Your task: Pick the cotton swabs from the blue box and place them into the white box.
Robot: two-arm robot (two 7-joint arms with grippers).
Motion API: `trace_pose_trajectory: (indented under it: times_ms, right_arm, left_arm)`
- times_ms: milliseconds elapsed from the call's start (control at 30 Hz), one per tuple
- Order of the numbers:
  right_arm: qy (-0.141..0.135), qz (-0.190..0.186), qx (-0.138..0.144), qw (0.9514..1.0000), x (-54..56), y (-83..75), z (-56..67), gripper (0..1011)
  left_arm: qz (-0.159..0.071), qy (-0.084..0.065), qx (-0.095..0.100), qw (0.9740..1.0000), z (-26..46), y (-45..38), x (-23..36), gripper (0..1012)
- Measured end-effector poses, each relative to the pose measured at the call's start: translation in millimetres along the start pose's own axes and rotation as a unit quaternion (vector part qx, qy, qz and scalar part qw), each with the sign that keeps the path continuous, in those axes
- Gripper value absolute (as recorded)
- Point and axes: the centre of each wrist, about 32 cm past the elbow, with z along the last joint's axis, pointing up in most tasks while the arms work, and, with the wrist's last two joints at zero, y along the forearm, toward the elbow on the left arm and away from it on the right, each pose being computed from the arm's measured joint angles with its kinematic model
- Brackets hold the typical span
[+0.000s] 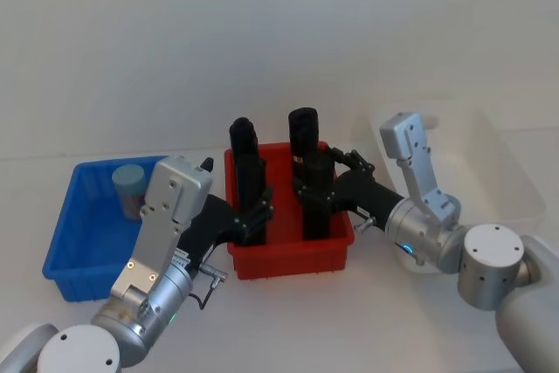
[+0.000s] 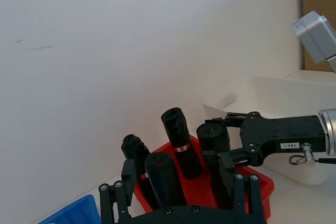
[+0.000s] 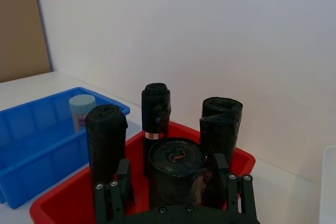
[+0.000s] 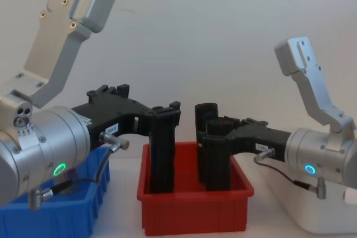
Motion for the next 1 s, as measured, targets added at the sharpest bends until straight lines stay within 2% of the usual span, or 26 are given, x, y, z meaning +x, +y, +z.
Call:
trace_pose_trajectory:
  times_ms: [333, 367, 567, 800, 1000]
  right_arm:
    - [0.003, 0.003, -0.007, 1.0000, 4.1, 5.7, -1.7, 789]
    - [0.003, 0.002, -0.008, 1.0000, 4.7, 6.1, -1.9, 732]
    - [0.003, 0.002, -0.008, 1.0000, 6.1, 6.9, -0.9, 554]
    - [0.002, -0.002, 0.006, 1.0000, 6.7, 5.6, 6.7, 519]
    - [-0.004, -0.012, 0.034, 0.9994, 5.1, -0.6, 22.8, 517]
  left_arm:
    - [0.000, 0.000, 0.000, 1.0000, 0.0, 0.0, 0.0, 1004]
    - [0.000, 0.000, 0.000, 1.0000, 0.0, 0.0, 0.0, 1004]
    - [0.000, 0.000, 0.000, 1.0000, 0.0, 0.0, 0.0, 1004]
    - [0.000, 0.000, 0.000, 1.0000, 0.0, 0.0, 0.0, 1004]
    - [0.000, 0.000, 0.000, 1.0000, 0.0, 0.0, 0.0, 1004]
